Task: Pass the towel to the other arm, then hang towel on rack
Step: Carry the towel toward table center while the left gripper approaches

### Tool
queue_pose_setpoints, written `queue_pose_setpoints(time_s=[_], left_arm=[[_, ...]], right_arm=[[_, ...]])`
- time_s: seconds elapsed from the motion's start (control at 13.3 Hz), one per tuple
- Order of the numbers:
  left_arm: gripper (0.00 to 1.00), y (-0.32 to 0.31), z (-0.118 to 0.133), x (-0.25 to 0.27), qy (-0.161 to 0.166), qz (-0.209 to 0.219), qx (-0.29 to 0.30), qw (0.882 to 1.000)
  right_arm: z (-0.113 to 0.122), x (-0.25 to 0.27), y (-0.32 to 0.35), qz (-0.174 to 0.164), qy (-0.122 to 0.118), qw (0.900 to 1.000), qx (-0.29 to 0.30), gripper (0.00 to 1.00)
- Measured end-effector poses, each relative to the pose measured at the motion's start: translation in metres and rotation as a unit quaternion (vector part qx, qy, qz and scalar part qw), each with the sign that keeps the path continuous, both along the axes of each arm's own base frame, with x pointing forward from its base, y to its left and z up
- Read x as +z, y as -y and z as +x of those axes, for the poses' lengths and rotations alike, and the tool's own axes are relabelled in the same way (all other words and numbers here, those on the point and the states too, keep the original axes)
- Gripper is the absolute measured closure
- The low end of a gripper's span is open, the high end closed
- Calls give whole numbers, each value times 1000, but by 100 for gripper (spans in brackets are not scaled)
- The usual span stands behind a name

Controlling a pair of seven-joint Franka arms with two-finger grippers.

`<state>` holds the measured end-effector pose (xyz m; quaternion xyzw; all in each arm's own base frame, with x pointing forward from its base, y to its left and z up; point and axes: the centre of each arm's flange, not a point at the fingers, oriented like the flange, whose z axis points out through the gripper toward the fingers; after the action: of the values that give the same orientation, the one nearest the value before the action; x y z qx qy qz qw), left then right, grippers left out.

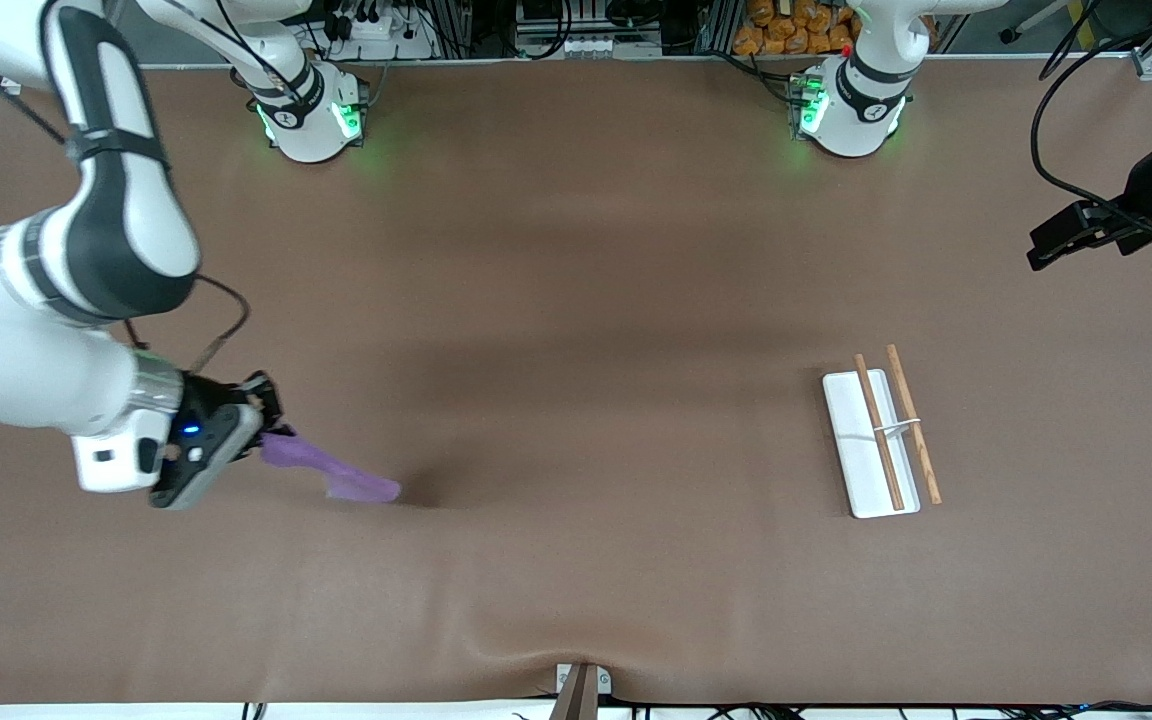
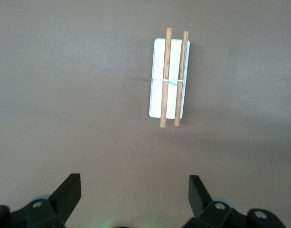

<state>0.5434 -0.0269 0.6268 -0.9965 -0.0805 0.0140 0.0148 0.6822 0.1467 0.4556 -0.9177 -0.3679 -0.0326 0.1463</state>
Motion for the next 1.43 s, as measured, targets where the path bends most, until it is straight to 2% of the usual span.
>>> queue_pose_setpoints(time_s=[0.15, 0.3, 0.6, 0.83, 0.9, 1.05, 1.28, 1.43], left_arm=[[0, 0, 0, 2, 2, 0, 0, 1000], [0, 0, 0, 3, 3, 0, 0, 1000], [0, 1, 0, 3, 3, 0, -7, 1000], [0, 15, 0, 2, 4, -8, -19, 1000], [0, 28, 4, -1, 9, -23, -21, 999], [0, 50, 20, -16, 17, -88, -3, 996], [0, 63, 61, -69, 16, -152, 20, 988], [0, 85, 87, -110, 17, -202, 43, 978]], right_arm=[[-7, 1, -34, 38, -28, 998, -44, 93], [-13, 0, -57, 73, -62, 991, -89, 93], [-28, -2, -104, 107, -123, 974, -156, 93], [-39, 0, -134, 114, -140, 969, -167, 93], [-42, 0, -141, 114, -142, 969, -165, 93], [-47, 0, -153, 117, -152, 967, -168, 93], [-54, 0, -168, 124, -172, 960, -185, 93], [-61, 1, -182, 120, -182, 956, -199, 93]])
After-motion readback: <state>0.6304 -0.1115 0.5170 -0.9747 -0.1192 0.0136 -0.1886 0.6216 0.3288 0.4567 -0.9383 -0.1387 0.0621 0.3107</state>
